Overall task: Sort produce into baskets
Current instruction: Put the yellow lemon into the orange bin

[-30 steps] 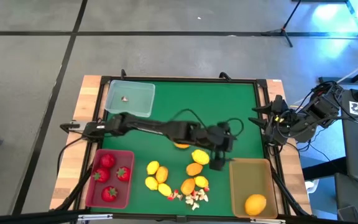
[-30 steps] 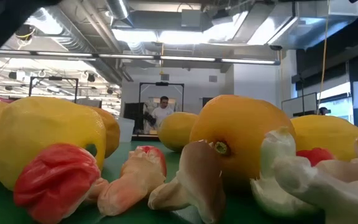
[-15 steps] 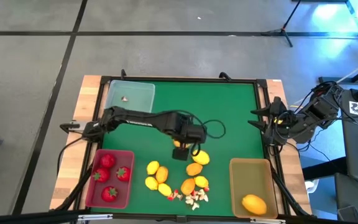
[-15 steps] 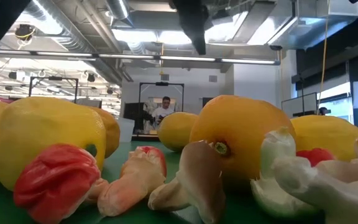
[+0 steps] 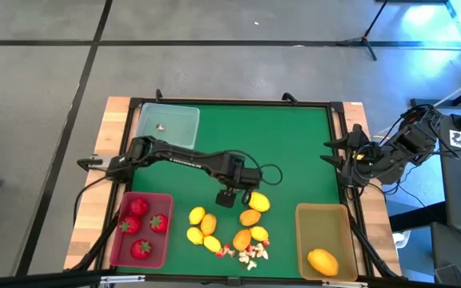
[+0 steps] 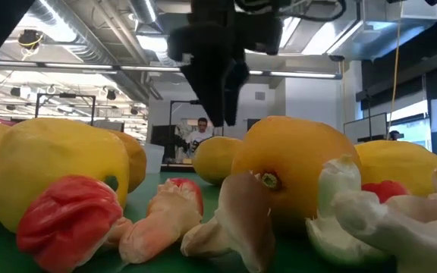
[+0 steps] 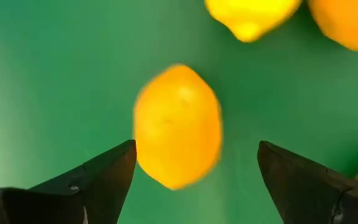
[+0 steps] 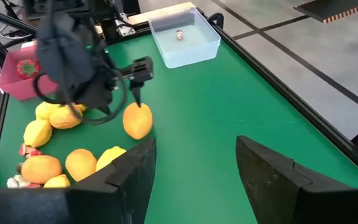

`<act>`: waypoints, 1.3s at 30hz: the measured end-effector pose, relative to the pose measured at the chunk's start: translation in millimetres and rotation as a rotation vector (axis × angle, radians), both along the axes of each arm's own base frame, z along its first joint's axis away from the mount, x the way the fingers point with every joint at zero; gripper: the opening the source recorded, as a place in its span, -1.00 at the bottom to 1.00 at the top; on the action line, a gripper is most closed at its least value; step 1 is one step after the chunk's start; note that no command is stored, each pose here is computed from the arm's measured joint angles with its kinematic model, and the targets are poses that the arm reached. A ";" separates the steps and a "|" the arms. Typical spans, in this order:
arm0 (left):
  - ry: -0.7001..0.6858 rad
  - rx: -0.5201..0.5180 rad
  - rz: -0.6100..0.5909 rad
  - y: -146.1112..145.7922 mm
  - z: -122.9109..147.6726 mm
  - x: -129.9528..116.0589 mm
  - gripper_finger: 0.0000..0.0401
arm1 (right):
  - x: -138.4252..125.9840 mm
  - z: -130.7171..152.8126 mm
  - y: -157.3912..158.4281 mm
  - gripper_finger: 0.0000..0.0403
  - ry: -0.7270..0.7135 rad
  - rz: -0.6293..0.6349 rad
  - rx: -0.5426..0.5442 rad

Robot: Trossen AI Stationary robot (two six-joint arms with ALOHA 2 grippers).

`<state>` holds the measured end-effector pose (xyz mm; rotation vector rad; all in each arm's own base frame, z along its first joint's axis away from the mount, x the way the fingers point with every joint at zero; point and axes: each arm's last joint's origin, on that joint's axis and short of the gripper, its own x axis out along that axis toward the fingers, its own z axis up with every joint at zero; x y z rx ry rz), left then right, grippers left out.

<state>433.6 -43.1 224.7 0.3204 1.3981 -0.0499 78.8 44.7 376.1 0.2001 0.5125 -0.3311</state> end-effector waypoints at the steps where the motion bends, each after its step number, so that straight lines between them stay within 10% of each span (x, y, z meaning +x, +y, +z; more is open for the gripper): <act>1: 0.001 0.002 -0.001 5.0 0.0 0.5 0.65 | 0.0 0.0 0.0 0.10 0.000 0.000 0.000; 30: -0.238 -0.222 0.060 30.4 -64.5 14.0 0.52 | -0.8 -1.4 0.5 0.10 0.041 0.046 -0.010; 39: -0.238 -0.184 0.072 38.8 -61.7 12.7 0.51 | 1.0 -0.2 2.5 0.10 -0.019 -0.048 0.174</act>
